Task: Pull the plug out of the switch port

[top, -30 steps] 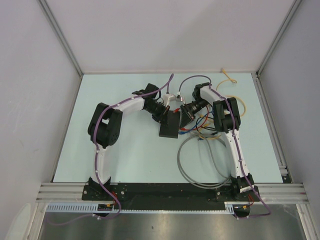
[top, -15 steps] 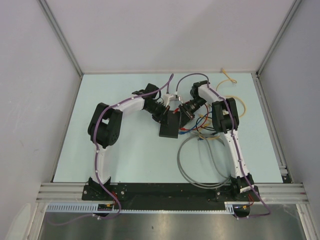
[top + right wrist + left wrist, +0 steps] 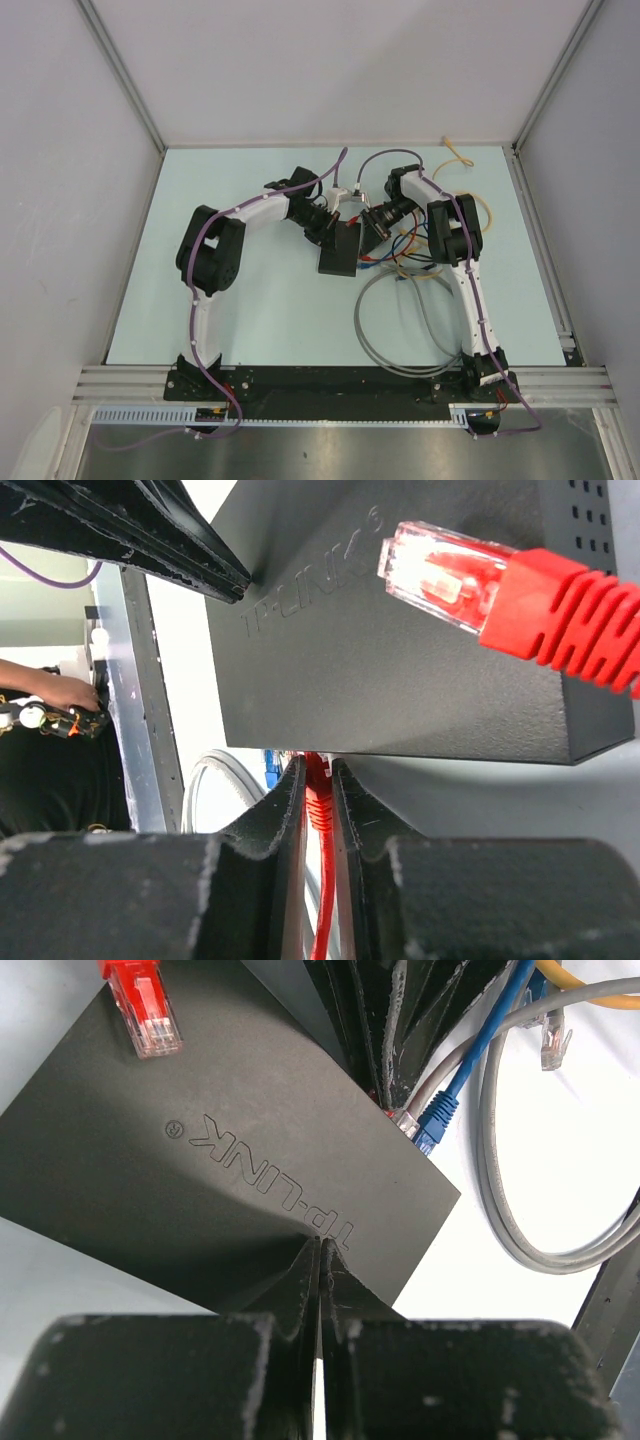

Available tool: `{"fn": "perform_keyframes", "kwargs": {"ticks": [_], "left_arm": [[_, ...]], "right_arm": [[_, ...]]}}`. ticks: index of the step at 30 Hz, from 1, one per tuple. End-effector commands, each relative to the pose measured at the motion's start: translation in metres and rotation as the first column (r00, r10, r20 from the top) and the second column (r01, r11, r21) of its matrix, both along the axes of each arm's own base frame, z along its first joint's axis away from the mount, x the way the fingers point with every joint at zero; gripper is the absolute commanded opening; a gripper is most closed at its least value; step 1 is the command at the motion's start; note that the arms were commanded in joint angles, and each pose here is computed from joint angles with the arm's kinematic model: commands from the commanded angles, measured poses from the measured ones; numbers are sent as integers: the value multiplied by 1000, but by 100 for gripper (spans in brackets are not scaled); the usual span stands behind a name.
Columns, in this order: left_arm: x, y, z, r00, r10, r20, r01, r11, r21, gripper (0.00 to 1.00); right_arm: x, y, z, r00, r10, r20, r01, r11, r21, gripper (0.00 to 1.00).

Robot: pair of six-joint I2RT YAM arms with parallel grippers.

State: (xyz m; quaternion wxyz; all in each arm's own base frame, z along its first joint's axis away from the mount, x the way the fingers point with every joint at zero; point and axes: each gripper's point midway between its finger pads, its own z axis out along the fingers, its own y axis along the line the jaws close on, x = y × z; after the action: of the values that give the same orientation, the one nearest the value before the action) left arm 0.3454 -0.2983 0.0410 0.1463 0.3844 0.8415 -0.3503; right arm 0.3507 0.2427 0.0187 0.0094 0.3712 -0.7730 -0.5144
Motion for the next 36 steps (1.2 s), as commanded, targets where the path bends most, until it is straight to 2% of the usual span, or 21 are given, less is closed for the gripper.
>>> {"fn": "perform_keyframes", "kwargs": {"ticks": [1, 14, 20, 29, 31, 34, 35, 36], "left_arm": [[-21, 31, -61, 997, -7, -75, 22, 978, 208, 0], [-20, 30, -59, 998, -11, -66, 24, 979, 203, 0], [-20, 30, -57, 998, -15, -59, 26, 979, 203, 0], [-21, 30, -57, 998, -15, -62, 28, 979, 201, 0], [-21, 30, -57, 998, -14, -63, 26, 979, 201, 0], [-20, 29, -57, 998, -13, -63, 26, 980, 199, 0], [-19, 28, -57, 998, -14, -62, 26, 980, 195, 0], [-18, 27, -55, 998, -15, -58, 26, 981, 192, 0]], "right_arm": [[-18, -42, -27, 993, 121, -9, -121, 973, -195, 0], [-10, -66, -19, 998, 65, -16, -66, 956, -286, 0], [-4, -66, -8, 999, 49, 12, -44, 959, -280, 0], [61, -64, 34, 978, -67, 198, 110, 971, -210, 1], [69, -60, 57, 964, -85, 252, 130, 977, -167, 4], [78, -55, 84, 939, -119, 322, 170, 976, -134, 19], [82, -54, 89, 927, -123, 353, 176, 977, -121, 28], [83, -54, 95, 921, -126, 368, 179, 977, -114, 33]]}}
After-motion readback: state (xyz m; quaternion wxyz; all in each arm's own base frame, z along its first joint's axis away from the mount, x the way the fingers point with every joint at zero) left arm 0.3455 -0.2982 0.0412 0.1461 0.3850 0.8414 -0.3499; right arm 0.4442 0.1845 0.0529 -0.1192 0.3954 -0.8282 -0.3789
